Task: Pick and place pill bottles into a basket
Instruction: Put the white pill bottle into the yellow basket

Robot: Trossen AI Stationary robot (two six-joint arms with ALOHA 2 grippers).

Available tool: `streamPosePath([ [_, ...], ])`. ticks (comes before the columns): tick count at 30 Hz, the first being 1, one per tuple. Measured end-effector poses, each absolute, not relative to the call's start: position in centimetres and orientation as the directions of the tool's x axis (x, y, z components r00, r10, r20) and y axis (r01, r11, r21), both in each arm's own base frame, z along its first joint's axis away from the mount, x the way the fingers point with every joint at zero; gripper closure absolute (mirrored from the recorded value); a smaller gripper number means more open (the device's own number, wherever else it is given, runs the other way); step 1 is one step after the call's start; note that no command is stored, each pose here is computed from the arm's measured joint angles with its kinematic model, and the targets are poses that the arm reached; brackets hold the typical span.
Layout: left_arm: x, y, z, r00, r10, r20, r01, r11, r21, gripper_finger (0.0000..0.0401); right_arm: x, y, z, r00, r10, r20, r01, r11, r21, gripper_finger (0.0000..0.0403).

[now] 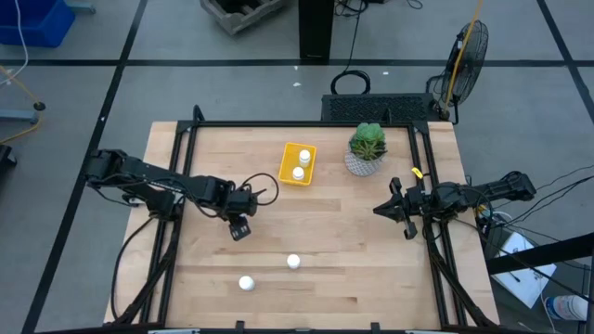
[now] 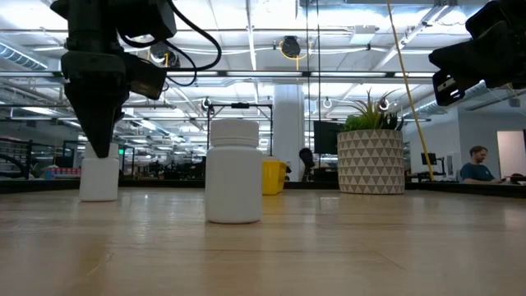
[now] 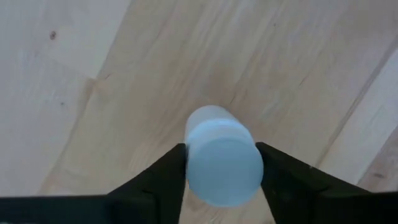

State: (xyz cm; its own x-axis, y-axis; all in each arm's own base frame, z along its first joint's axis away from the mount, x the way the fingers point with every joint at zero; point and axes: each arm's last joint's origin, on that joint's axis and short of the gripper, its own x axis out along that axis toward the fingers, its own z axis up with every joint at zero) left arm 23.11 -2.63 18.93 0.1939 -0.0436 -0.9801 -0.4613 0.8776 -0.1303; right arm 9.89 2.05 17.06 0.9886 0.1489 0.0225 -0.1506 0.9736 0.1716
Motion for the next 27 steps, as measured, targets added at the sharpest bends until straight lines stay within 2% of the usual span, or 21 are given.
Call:
streamPosePath([
  [3,23.1,-2.6,18.9,0.195,-0.044,-0.980,-0.441,0.888,-0.127,0.0236,9.9,2.0,17.1,0.989,0.149,0.023,-0.150,0.974,0.172,0.0387],
  [7,23.1,-2.5,19.0,0.199,-0.035,-0.979,-0.365,0.925,-0.107,0.0236,9.9,2.0,17.1,0.989,0.149,0.022,-0.151,0.974,0.172,0.0387],
  [13,23.7,-1.6,19.9,0.229,-0.014,-0.973,-0.374,0.922,-0.102,0.0219,9.9,2.0,17.1,0.989,0.149,0.022,-0.150,0.974,0.172,0.0387],
  [16,24.5,-1.1,21.2,0.277,-0.011,-0.961,-0.348,0.931,-0.111,0.0216,9.9,2.0,17.1,0.989,0.149,0.022,-0.150,0.974,0.172,0.0387],
  [21,26.1,0.4,24.5,0.386,0.008,-0.922,-0.314,0.941,-0.123,0.0236,9.9,2.0,17.1,0.989,0.149,0.022,-0.150,0.974,0.172,0.0387],
  [27,27.2,3.3,29.0,0.498,0.062,-0.865,-0.336,0.933,-0.126,0.0234,9.9,2.0,17.1,0.989,0.149,0.022,-0.150,0.974,0.172,0.0387],
])
